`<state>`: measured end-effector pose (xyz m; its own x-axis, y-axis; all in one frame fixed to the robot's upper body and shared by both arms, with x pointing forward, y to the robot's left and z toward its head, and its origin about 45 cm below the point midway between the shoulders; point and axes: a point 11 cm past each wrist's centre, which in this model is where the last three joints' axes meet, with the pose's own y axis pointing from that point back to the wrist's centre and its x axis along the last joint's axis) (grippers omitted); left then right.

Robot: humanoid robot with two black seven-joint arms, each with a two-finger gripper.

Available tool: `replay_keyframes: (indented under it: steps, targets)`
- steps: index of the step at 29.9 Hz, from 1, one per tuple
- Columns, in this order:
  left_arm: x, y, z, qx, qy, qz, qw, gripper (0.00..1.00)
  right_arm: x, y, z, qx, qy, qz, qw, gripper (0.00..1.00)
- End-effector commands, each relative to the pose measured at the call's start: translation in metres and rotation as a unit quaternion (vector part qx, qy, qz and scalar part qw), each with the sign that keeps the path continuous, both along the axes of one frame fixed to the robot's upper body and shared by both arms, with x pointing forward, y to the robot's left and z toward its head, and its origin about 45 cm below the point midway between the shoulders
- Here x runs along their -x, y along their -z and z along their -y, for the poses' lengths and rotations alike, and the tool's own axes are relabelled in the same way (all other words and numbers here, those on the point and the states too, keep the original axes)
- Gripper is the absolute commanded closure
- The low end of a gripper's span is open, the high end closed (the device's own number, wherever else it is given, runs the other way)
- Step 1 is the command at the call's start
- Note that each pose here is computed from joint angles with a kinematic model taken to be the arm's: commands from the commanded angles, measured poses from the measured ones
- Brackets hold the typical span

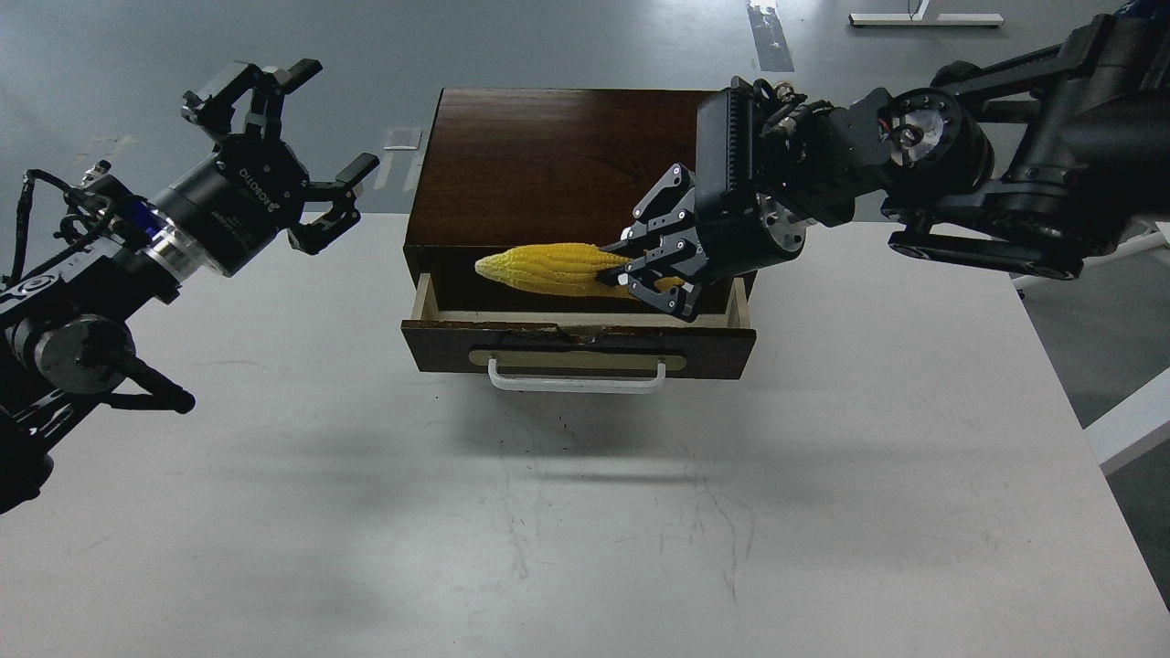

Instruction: Put corn in drawer with both arms

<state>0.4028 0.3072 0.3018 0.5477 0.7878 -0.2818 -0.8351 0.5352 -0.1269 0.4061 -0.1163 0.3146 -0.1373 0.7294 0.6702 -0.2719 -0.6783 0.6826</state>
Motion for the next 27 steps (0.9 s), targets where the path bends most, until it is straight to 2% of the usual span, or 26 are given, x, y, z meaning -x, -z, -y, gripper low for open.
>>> replay_keyframes:
  steps: [1, 8, 21, 23, 25, 26, 27]
  targets:
    - [0.0, 0.0, 0.0, -0.001, 0.0, 0.0, 1.0, 0.02, 0.001, 0.005, 0.002, 0.0, 0.003, -0.005, 1.0, 0.62]
    - [0.0, 0.0, 0.0, 0.0, 0.0, 0.0, 1.0, 0.02, 0.001, 0.006, 0.002, -0.002, 0.004, -0.008, 1.0, 0.45]
    - [0.0, 0.0, -0.002, -0.002, -0.002, 0.0, 1.0, 0.02, -0.001, -0.007, 0.002, -0.024, 0.008, 0.001, 1.0, 0.4]
    - [0.0, -0.001, -0.002, -0.001, -0.002, 0.0, 1.0, 0.02, -0.005, -0.017, 0.002, -0.048, 0.021, 0.002, 0.999, 0.36]
    - [0.001, -0.001, -0.002, -0.002, -0.002, 0.001, 1.0, 0.02, -0.01, -0.034, 0.0, -0.103, 0.059, -0.011, 0.993, 0.25]
    - [0.001, -0.001, -0.002, -0.002, -0.002, 0.001, 1.0, 0.02, -0.01, -0.034, 0.0, -0.103, 0.059, -0.011, 0.993, 0.25]
    - [0.001, -0.001, -0.002, -0.002, -0.001, 0.001, 1.0, 0.02, -0.013, -0.041, 0.0, -0.132, 0.081, -0.02, 0.988, 0.19]
